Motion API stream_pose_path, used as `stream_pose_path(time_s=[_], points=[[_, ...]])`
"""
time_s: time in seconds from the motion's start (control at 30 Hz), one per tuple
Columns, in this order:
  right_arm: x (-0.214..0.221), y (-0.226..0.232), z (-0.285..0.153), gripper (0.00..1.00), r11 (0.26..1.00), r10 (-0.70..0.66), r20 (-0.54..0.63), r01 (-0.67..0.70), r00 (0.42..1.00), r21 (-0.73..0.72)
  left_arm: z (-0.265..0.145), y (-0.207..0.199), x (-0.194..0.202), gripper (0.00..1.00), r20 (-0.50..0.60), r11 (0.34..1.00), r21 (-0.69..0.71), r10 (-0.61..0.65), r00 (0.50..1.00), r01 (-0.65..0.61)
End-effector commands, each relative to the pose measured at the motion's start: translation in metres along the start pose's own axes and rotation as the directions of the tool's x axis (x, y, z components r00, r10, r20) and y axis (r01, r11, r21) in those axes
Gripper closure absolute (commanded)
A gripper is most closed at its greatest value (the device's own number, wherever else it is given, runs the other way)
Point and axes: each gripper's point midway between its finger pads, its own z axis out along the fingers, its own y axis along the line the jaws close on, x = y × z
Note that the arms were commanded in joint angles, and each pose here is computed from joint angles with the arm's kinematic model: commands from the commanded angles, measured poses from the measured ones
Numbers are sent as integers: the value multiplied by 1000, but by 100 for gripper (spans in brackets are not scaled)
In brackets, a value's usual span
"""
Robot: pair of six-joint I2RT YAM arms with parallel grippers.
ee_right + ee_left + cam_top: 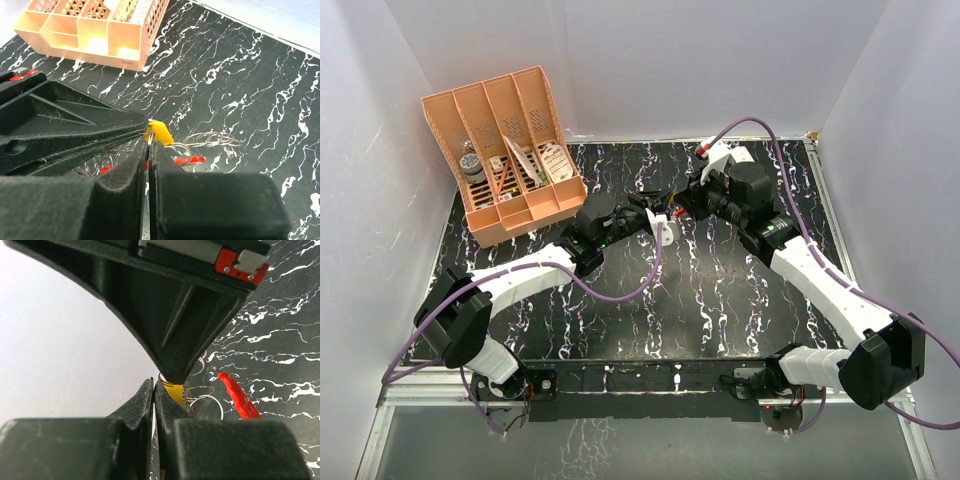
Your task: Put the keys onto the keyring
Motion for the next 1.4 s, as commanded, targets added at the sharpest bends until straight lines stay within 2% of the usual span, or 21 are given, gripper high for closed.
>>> stream_pose_path(time_s=[0.0,0.33,0.5,0.53,0.7,0.77,1.1,1.23,1.37], points=[[-16,14,-3,100,998,-18,-28,16,999,-68,-2,39,-28,100,85,995,-85,65,994,-58],[5,19,2,100,993,-1,-224,-25,974,-113,-2,39,-30,100,101,994,-84,85,991,-76],[7,16,4,100,995,2,-239,-26,971,-95,-2,40,-31,100,106,994,-88,72,992,-63],[4,16,5,100,995,0,-224,-22,975,-94,-2,39,-31,100,105,994,-86,69,992,-60],[-7,13,2,77,998,6,-138,-15,990,-64,-4,38,-29,100,98,995,-86,58,994,-50],[-13,11,-1,72,999,2,-98,-7,995,-48,-4,38,-29,100,98,995,-88,50,994,-42],[-40,-8,-31,66,995,-6,97,-4,995,103,-7,41,-27,100,83,994,-102,35,996,-27],[-37,-14,-40,66,989,-6,162,-18,987,146,-7,43,-27,100,80,994,-109,32,996,-23],[-34,-14,-47,66,989,-7,274,-34,962,145,-7,44,-27,100,81,993,-113,22,996,-12]])
